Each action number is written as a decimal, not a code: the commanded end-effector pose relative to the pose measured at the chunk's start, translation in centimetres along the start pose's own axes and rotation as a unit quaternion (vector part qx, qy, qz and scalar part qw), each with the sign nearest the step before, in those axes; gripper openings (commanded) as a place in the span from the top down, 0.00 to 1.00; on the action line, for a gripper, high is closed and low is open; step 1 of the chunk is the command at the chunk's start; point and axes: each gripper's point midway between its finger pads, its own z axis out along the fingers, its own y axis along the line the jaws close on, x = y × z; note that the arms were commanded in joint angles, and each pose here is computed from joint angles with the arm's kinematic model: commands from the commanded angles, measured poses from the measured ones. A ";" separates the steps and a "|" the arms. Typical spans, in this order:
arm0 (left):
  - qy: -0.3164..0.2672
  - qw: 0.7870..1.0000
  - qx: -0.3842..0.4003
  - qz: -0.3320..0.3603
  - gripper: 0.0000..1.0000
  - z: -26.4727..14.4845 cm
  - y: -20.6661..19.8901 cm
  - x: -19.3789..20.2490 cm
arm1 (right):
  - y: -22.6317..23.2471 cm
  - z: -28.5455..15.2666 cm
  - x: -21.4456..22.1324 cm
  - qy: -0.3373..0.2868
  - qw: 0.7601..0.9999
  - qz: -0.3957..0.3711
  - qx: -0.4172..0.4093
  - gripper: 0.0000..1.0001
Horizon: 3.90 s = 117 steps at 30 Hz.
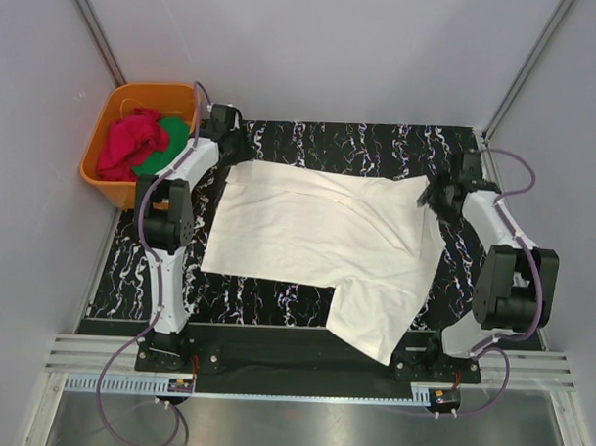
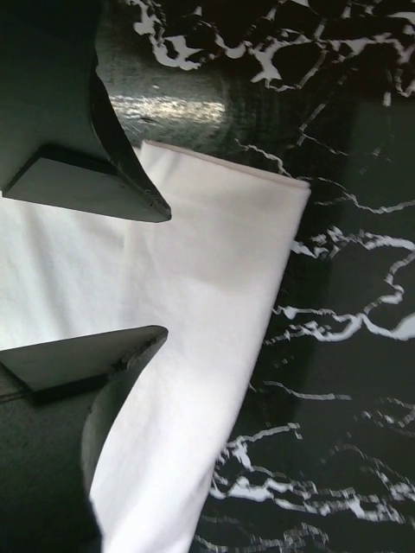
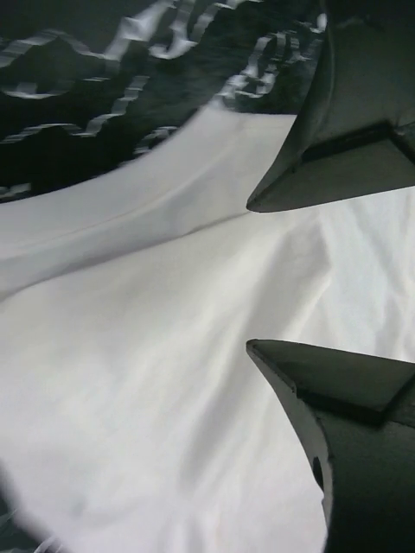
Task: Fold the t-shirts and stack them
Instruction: Fold the tshirt
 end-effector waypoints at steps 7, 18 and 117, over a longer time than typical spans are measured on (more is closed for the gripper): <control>-0.028 0.996 0.083 -0.009 0.47 0.8 -2.9 -2.6 | 2.9 2.0 -9.2 -0.070 0.997 -0.029 -0.023 0.33; -0.020 0.997 0.077 -0.001 0.48 0.7 -2.2 -1.4 | 3.0 8.2 -10.6 -0.065 0.994 -0.069 -0.060 0.51; -0.028 0.988 0.147 -0.043 0.30 -10.0 -7.4 0.7 | 12.4 2.2 -2.0 -0.157 0.951 0.112 -0.243 0.23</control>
